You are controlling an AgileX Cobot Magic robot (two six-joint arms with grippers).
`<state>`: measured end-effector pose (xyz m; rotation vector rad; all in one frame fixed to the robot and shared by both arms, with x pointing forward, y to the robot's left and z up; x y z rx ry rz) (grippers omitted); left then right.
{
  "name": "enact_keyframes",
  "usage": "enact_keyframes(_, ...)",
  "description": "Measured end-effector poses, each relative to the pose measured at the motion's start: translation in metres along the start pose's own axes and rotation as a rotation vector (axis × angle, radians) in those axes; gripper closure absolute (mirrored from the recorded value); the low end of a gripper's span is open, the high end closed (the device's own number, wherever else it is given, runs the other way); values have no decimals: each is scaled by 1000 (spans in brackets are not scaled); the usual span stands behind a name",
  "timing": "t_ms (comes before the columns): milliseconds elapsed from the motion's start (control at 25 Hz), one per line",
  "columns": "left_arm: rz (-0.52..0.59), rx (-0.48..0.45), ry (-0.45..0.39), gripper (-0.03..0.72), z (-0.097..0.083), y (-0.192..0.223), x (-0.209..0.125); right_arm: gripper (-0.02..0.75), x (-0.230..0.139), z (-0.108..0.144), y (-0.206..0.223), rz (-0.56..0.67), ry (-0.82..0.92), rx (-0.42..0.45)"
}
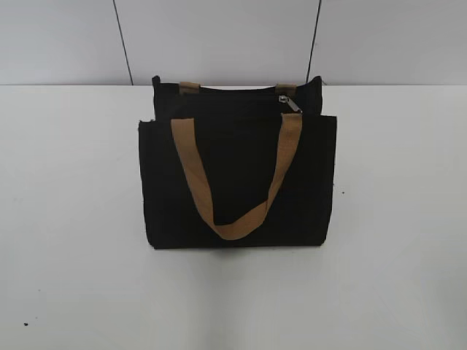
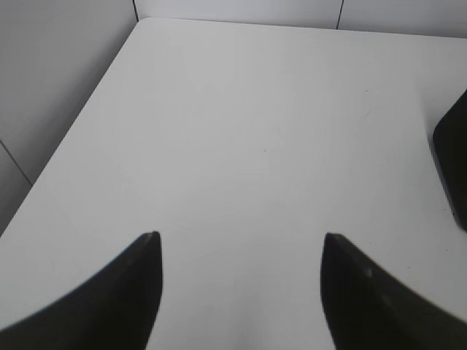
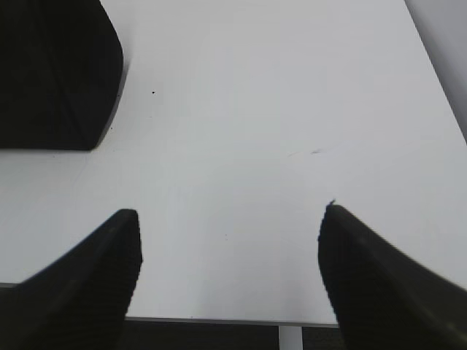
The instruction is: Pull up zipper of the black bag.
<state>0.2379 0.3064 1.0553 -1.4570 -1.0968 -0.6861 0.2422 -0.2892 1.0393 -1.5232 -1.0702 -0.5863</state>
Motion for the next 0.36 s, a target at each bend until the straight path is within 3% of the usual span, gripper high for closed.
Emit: enact_keyframes(360,0,0,0,193,0,0,0,159,0,0,0,0,0,0)
Point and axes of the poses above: a point on each arm's last joint axis where the gripper is mounted, y pointing out along that axis toward the gripper, z along the wrist's bending axis when the last joint is at zero, x = y × z, the point moved 1 cm from there along y, pointing out along that axis toward the gripper, and after that the axes turned 14 degrees about -y, right-handed, at the moved point
